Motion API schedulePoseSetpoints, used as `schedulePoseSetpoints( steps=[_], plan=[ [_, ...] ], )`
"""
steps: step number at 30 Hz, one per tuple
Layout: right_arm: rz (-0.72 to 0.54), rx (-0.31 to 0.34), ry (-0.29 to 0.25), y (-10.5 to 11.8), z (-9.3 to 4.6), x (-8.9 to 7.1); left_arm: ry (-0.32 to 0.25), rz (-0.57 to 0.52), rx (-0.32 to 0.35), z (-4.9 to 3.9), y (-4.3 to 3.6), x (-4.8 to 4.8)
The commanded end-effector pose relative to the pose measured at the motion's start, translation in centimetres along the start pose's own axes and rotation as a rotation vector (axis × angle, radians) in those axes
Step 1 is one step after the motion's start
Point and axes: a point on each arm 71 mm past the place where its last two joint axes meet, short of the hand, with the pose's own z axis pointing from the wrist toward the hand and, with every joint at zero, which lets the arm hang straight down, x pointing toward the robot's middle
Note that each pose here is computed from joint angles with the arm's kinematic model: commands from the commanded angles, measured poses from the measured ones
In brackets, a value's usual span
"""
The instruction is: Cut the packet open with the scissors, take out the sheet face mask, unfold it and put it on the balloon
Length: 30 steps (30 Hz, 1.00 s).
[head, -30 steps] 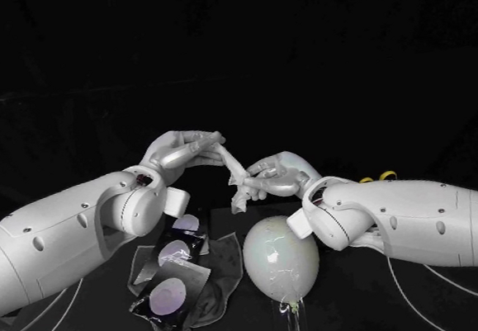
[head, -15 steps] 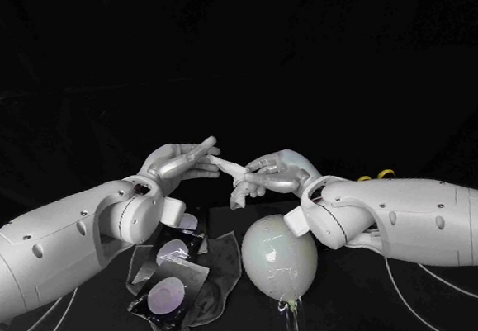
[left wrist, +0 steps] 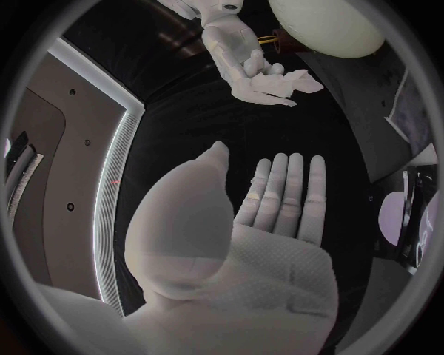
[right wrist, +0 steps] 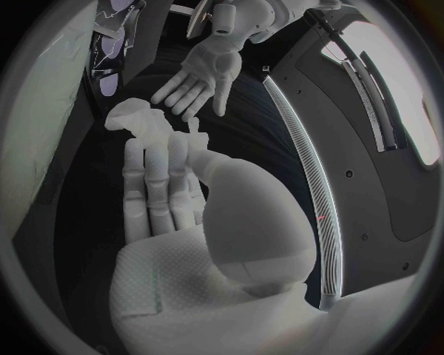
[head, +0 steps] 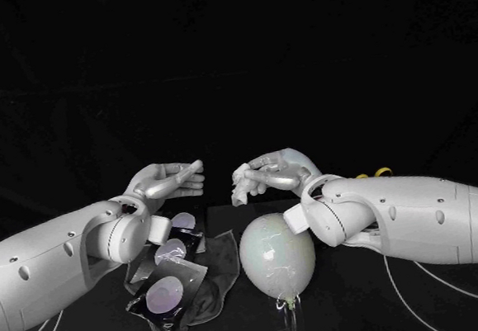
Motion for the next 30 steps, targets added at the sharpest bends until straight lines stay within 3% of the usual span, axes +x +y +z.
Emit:
schedulePoseSetpoints(
  steps=[1,9,16,22,30],
  plan=[
    [0.022,-0.002,-0.010,0.1,0.0,-0.1,-0.052,0.000,0.019,-0.39,0.42,-0.41],
    [0.027,0.006,-0.021,0.0,0.0,-0.3,-0.031,0.059,0.046,-1.46,1.42,0.03],
    [0.030,0.014,-0.022,-0.1,0.1,-0.3,0.043,0.153,0.122,-1.98,1.02,1.99],
    [0.027,0.019,-0.013,-0.1,0.0,-0.1,0.103,0.216,0.173,-1.83,0.59,3.87],
    [0.020,0.022,0.004,0.0,-0.1,0.2,0.117,0.240,0.214,-1.41,0.23,5.06]
  ],
)
